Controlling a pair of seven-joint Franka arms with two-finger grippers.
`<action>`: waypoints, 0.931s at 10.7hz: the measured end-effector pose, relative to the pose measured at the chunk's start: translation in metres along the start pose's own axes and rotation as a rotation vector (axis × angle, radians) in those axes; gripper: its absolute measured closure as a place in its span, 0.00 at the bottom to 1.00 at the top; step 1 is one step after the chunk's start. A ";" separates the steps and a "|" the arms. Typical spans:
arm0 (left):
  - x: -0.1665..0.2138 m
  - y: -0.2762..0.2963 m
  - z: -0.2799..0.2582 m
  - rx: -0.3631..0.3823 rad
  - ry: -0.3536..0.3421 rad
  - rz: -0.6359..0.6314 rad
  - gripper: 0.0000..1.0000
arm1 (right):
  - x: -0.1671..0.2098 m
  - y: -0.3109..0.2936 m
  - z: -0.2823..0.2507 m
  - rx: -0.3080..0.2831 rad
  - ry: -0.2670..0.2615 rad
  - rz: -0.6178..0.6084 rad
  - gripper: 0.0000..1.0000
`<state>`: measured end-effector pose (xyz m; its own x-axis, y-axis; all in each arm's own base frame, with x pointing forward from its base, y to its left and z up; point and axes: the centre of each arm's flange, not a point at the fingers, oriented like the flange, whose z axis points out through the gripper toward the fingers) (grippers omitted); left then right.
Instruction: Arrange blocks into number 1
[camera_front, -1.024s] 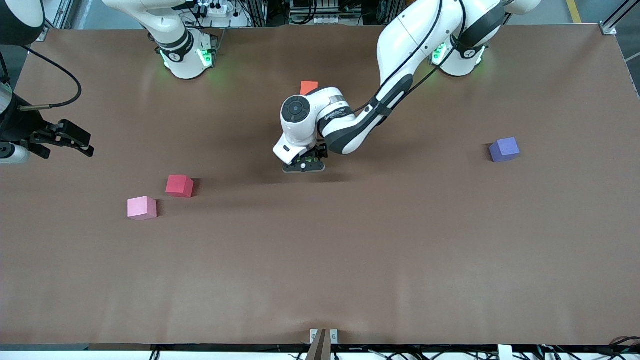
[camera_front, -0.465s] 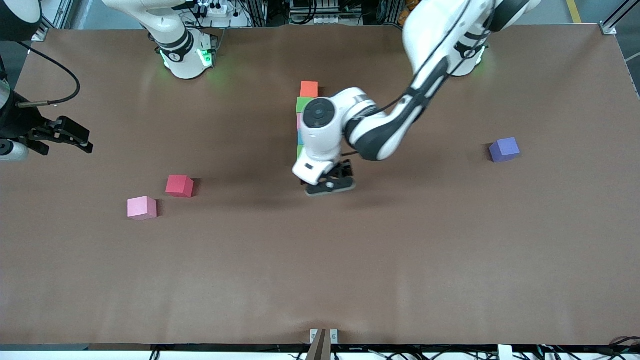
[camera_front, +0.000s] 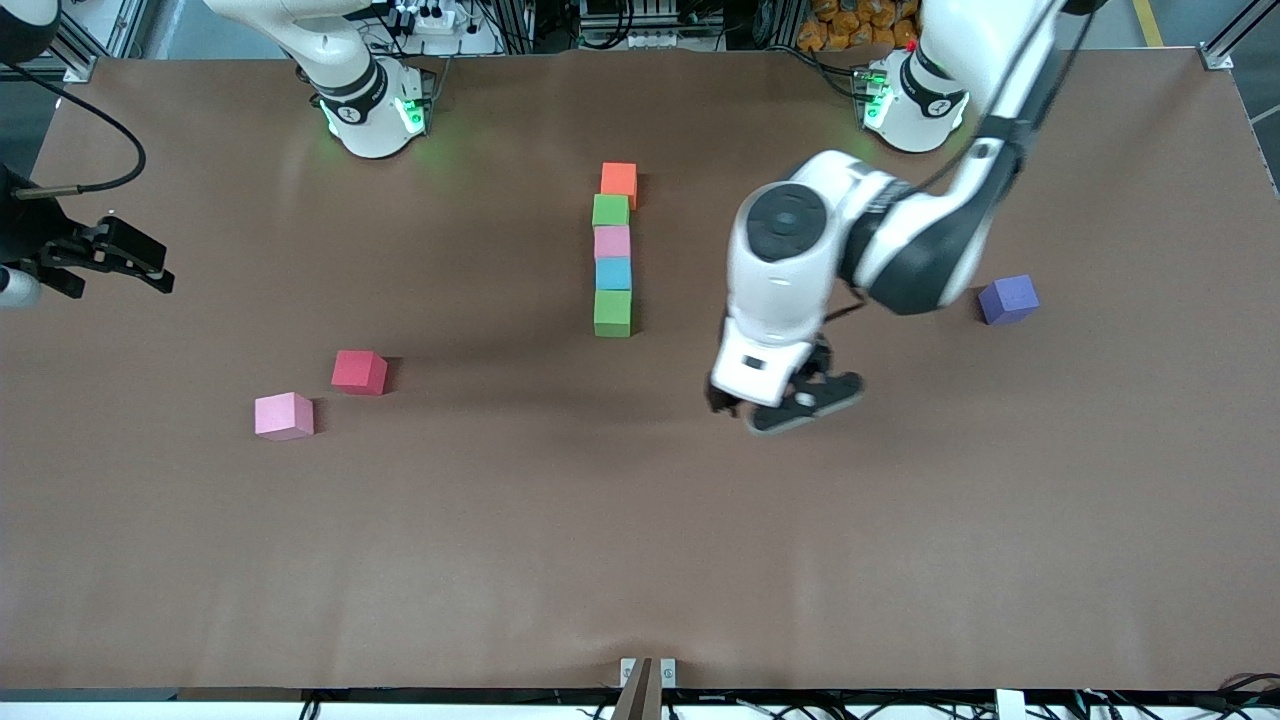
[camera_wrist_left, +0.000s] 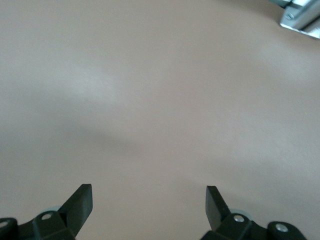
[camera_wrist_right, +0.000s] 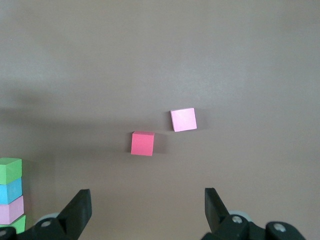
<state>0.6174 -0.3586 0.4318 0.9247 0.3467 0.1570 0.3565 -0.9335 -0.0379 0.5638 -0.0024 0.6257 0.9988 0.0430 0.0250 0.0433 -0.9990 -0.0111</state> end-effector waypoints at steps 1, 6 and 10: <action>0.019 -0.022 -0.009 0.006 -0.017 -0.007 0.00 | 0.000 0.000 0.000 0.000 -0.001 0.000 0.00; 0.049 -0.120 -0.063 0.068 -0.144 0.095 0.00 | -0.001 0.000 -0.003 0.000 0.000 -0.001 0.00; 0.053 -0.199 -0.109 0.003 -0.166 0.147 0.00 | -0.001 0.000 -0.004 0.000 -0.001 -0.001 0.00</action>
<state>0.5804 -0.1642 0.5547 0.9761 0.2170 -0.0147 0.2160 -0.9751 -0.0510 0.5628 -0.0024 0.6292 0.9987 0.0438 0.0244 0.0441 -0.9990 -0.0110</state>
